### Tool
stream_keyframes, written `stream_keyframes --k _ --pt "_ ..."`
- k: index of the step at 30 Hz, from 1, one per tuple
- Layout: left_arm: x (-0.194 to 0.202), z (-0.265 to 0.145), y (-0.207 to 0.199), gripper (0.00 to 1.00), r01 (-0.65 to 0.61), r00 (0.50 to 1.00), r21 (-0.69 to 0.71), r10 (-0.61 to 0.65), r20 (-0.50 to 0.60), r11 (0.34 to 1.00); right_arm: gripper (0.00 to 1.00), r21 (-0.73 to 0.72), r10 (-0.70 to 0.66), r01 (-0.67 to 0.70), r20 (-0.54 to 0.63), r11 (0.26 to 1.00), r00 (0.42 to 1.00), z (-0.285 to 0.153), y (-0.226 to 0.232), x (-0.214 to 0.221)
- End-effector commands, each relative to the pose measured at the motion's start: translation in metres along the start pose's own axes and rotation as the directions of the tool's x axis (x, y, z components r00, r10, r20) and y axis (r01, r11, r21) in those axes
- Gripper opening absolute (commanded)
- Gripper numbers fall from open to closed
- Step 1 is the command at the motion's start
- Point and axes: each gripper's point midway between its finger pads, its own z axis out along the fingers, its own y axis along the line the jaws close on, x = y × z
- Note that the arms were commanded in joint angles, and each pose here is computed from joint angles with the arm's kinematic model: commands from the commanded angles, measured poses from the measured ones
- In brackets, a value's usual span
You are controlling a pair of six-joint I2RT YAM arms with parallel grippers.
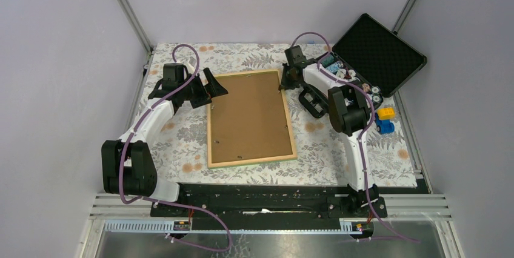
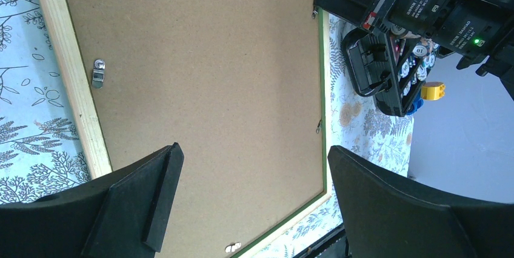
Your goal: Put the photo into the frame
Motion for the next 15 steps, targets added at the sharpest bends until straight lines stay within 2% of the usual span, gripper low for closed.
stream_keyframes --k 1,3,4,6,8,11,15 --pt "-0.016 -0.011 -0.023 0.99 -0.06 0.996 0.063 0.056 0.068 0.996 0.0 0.015 0.045 -0.045 -0.009 0.999 0.999 -0.001 -0.001 0.006" --pt "-0.016 -0.012 -0.023 0.99 -0.06 0.996 0.064 0.056 0.068 0.996 0.02 -0.016 0.023 -0.023 -0.001 1.0 1.0 -0.009 0.007 -0.002" --pt "-0.016 -0.012 -0.023 0.99 -0.061 0.996 0.064 0.057 0.068 0.996 0.09 -0.019 0.015 -0.015 -0.002 1.0 1.0 -0.014 0.009 -0.005" --pt "-0.016 -0.012 -0.023 0.99 -0.06 0.996 0.064 0.056 0.068 0.996 0.37 -0.027 0.002 -0.001 0.024 1.0 1.0 -0.027 0.014 -0.015" --pt "-0.016 -0.012 -0.023 0.99 -0.059 0.996 0.062 0.055 0.067 0.996 0.49 -0.02 -0.013 0.014 0.05 1.0 0.999 -0.036 0.016 -0.021" --pt "-0.016 -0.011 -0.023 0.99 -0.057 0.996 0.063 0.053 0.066 0.996 0.57 -0.027 -0.029 0.031 0.059 0.999 0.998 -0.041 0.021 -0.021" --pt "-0.016 -0.011 -0.023 0.99 -0.055 0.997 0.063 0.051 0.065 0.996 0.59 -0.004 -0.043 0.043 0.02 0.999 0.999 -0.03 0.02 -0.011"
